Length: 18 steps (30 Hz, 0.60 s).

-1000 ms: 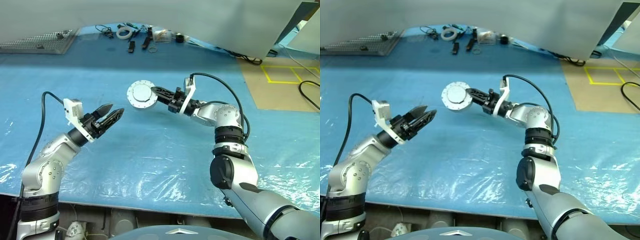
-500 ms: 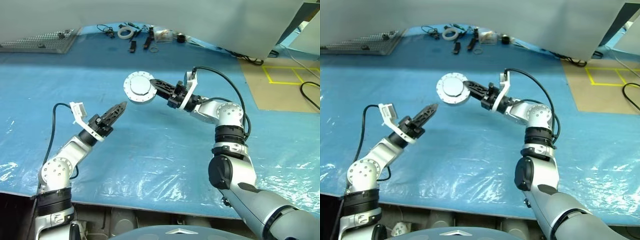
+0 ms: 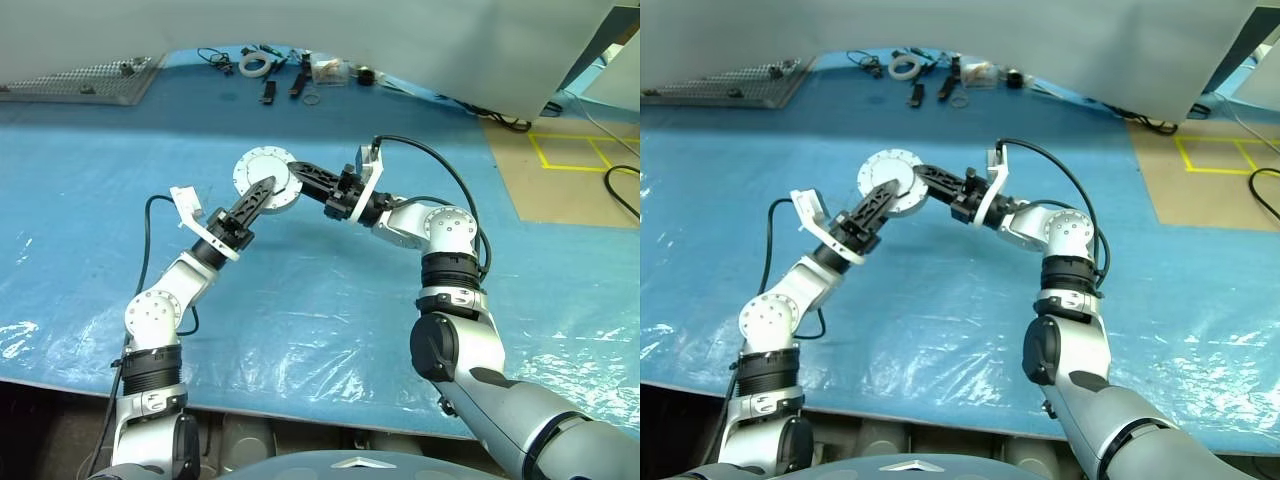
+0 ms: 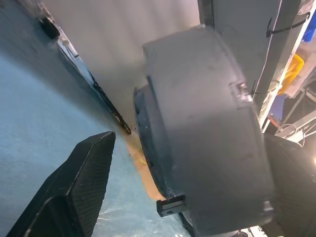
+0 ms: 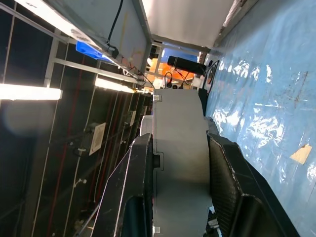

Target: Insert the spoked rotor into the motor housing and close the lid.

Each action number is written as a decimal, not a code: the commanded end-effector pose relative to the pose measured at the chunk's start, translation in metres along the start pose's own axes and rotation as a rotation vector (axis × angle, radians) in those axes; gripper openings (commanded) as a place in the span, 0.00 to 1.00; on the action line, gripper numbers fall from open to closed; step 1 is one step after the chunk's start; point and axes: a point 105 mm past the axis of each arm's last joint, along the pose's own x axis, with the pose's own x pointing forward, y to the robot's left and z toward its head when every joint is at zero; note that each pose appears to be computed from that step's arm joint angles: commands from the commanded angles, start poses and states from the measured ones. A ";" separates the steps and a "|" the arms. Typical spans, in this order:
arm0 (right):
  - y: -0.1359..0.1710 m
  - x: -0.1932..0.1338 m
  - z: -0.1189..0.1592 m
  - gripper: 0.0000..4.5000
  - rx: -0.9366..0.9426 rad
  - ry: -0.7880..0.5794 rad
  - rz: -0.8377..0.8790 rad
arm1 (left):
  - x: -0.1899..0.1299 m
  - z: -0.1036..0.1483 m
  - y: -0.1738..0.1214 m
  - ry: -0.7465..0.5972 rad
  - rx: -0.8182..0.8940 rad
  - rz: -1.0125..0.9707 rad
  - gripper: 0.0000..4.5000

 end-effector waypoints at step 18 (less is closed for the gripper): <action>0.023 0.003 0.001 0.26 -0.044 -0.018 0.090 | 0.013 0.008 0.002 -0.066 -0.052 0.016 0.61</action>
